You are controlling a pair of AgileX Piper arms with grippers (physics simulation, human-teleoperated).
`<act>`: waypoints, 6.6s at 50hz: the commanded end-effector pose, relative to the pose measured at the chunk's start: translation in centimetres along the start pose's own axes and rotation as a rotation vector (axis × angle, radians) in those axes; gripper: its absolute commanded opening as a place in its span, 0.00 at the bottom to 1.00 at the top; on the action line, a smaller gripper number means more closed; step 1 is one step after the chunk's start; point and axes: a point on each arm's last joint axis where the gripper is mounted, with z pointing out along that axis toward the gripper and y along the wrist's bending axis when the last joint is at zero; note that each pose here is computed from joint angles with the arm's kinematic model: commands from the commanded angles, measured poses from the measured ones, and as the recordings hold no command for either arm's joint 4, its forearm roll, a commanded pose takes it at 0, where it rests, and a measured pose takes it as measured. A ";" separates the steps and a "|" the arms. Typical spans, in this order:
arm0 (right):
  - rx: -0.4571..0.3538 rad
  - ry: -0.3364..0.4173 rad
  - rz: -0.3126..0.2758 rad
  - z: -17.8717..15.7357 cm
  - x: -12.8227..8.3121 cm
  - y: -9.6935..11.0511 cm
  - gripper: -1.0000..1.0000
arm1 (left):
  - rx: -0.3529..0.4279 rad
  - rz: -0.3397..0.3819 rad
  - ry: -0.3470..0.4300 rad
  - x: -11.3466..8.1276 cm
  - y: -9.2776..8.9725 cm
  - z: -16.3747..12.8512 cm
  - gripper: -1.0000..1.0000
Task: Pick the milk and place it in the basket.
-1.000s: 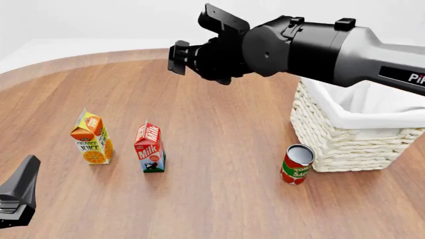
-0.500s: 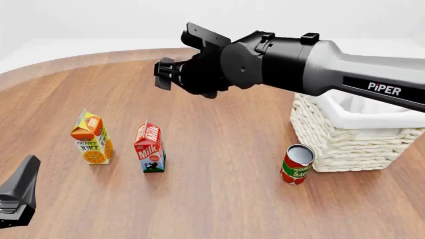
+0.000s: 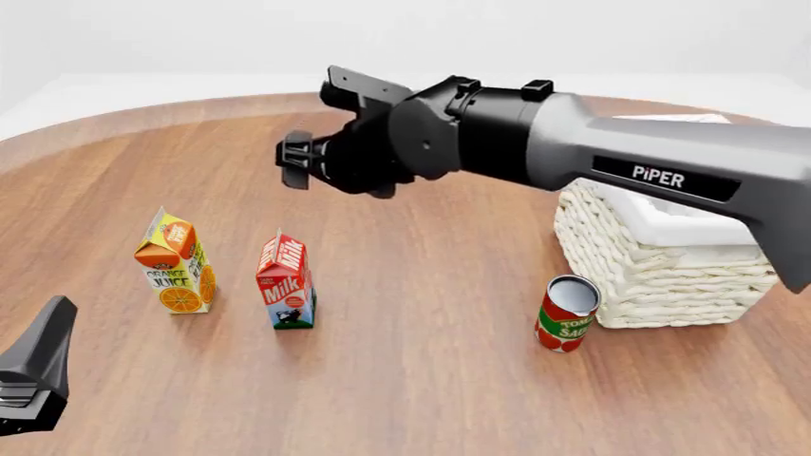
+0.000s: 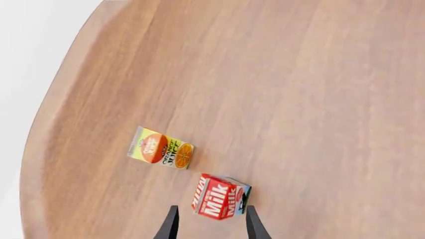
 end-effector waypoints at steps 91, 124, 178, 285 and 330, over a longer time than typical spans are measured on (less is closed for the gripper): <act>0.009 0.053 -0.041 6.0 1.2 0.7 1.00 | 0.000 0.000 0.000 0.0 0.0 0.0 1.00; 0.013 0.062 -0.023 6.4 1.9 0.5 1.00 | 0.000 0.000 0.000 0.0 0.0 0.0 1.00; 0.019 0.102 -0.010 8.6 3.8 0.7 1.00 | 0.000 0.000 0.000 0.0 0.0 0.0 1.00; 0.034 0.120 0.061 10.0 6.2 -0.7 1.00 | 0.000 0.000 0.000 0.0 0.0 0.0 1.00; -0.018 0.109 0.095 11.0 7.2 1.6 0.00 | 0.000 0.000 0.000 0.0 0.0 0.0 1.00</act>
